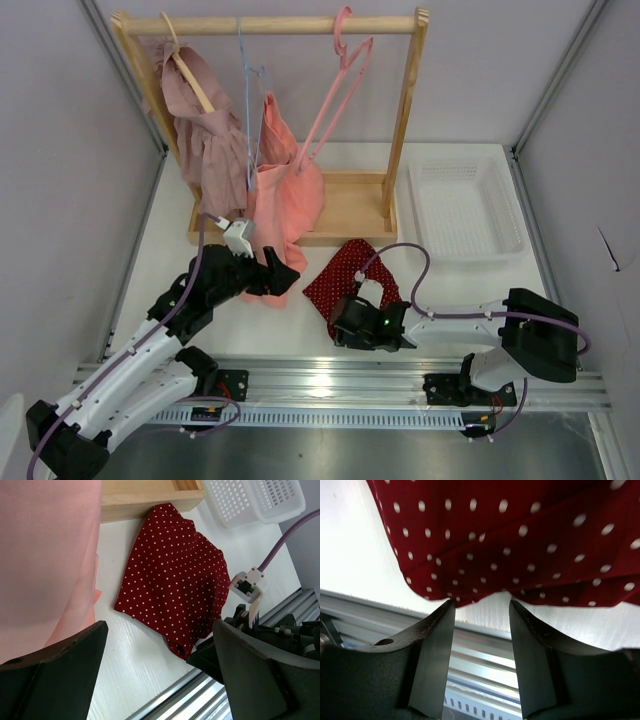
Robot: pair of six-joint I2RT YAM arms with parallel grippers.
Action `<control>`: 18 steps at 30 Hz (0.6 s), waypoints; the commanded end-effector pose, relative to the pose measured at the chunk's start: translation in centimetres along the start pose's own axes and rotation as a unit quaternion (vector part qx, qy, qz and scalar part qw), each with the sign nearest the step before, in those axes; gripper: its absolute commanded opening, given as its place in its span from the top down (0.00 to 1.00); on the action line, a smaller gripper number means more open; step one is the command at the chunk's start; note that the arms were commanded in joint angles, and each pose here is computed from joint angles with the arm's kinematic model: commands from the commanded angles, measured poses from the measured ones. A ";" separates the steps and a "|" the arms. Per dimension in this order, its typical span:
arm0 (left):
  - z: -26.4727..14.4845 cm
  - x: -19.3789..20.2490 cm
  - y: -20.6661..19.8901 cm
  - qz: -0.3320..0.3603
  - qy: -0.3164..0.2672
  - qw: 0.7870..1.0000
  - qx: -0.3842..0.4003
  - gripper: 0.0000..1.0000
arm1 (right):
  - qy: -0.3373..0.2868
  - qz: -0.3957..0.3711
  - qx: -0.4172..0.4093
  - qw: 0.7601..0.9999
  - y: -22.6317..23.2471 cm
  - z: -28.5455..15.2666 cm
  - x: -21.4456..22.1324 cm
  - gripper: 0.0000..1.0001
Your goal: Place the skirt on the hanger
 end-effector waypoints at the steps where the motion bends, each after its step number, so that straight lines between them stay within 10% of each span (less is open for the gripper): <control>1: -0.4 -1.2 -1.0 0.008 -0.017 1.000 0.013 0.08 | -0.038 0.023 0.006 0.999 0.1 0.6 -1.5 0.47; 11: -0.2 -0.9 -1.2 0.011 -0.005 1.000 0.022 0.08 | -0.042 0.022 0.051 0.998 -0.8 2.7 -1.8 0.54; 18: 0.2 -0.4 -1.3 0.009 0.007 0.999 0.032 0.09 | -0.053 -0.006 0.097 0.994 -1.3 2.7 -2.1 0.97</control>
Point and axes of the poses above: each gripper's point midway between its finger pads, its own z axis out along the fingers, its own y axis along the line the jaws close on, x = y × z, the point moved 4 cm from there along -z, back along the fingers, and after that the axes turned 10 degrees about -z, right-handed, at the moved point
